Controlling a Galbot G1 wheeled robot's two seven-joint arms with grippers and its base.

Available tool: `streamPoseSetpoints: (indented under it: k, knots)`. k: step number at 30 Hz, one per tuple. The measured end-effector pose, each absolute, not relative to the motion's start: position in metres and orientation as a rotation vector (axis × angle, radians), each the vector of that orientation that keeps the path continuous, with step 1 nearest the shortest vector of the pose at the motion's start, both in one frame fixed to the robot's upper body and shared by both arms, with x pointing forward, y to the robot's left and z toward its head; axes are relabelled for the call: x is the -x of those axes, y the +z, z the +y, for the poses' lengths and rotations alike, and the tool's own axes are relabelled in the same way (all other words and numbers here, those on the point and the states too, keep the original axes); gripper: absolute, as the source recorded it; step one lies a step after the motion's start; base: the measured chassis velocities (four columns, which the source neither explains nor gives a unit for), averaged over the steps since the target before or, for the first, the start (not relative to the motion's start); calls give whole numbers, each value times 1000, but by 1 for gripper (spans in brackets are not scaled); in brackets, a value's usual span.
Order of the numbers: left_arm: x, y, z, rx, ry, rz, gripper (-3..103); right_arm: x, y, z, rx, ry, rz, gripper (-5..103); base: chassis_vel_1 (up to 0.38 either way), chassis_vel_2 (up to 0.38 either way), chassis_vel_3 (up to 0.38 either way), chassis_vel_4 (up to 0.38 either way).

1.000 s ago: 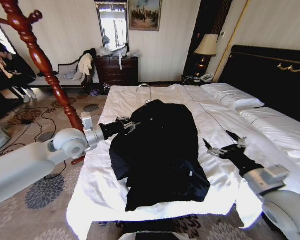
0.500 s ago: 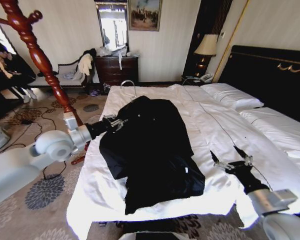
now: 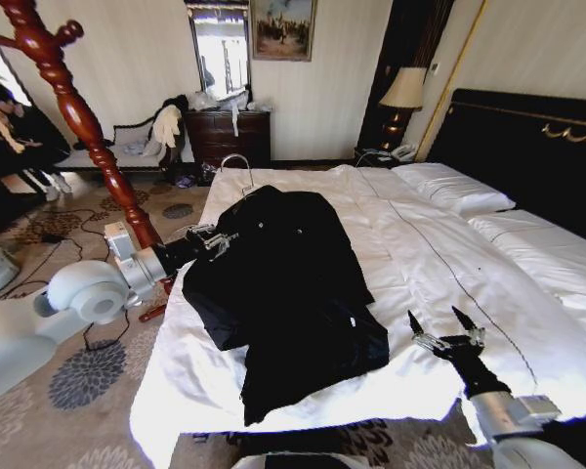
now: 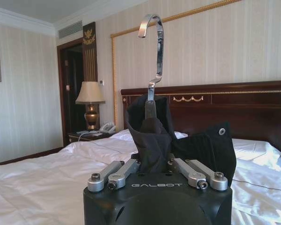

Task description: Pick up the clothes from the bed and hang them on the clothes hanger.

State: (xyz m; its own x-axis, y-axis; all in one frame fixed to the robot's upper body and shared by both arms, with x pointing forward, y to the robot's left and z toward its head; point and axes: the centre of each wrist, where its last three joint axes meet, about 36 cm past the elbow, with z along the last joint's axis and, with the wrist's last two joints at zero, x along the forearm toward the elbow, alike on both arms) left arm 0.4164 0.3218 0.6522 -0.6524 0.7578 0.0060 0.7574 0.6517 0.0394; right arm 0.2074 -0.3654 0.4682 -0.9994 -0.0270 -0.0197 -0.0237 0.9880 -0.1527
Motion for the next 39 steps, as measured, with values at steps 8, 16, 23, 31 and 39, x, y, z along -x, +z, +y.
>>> streamPoseSetpoints:
  k: [8,16,23,31,39]
  knots:
    - [-417,658,320,-1271,71,2843,18,-208,469,-366,42,-242,3109,100,0,0,0,0]
    - [-424,676,324,-1182,76,2848,18,-208,469,-366,44,-244,3109,100,0,0,0,0]
    - [-429,705,331,-1079,65,2850,18,-208,470,-366,44,-244,3109,100,0,0,0,0]
    - [-436,744,350,-917,-44,2897,18,-208,470,-366,44,-245,3109,100,0,0,0,0]
    - [-438,763,363,-852,-54,2900,18,-208,470,-366,44,-245,3109,100,0,0,0,0]
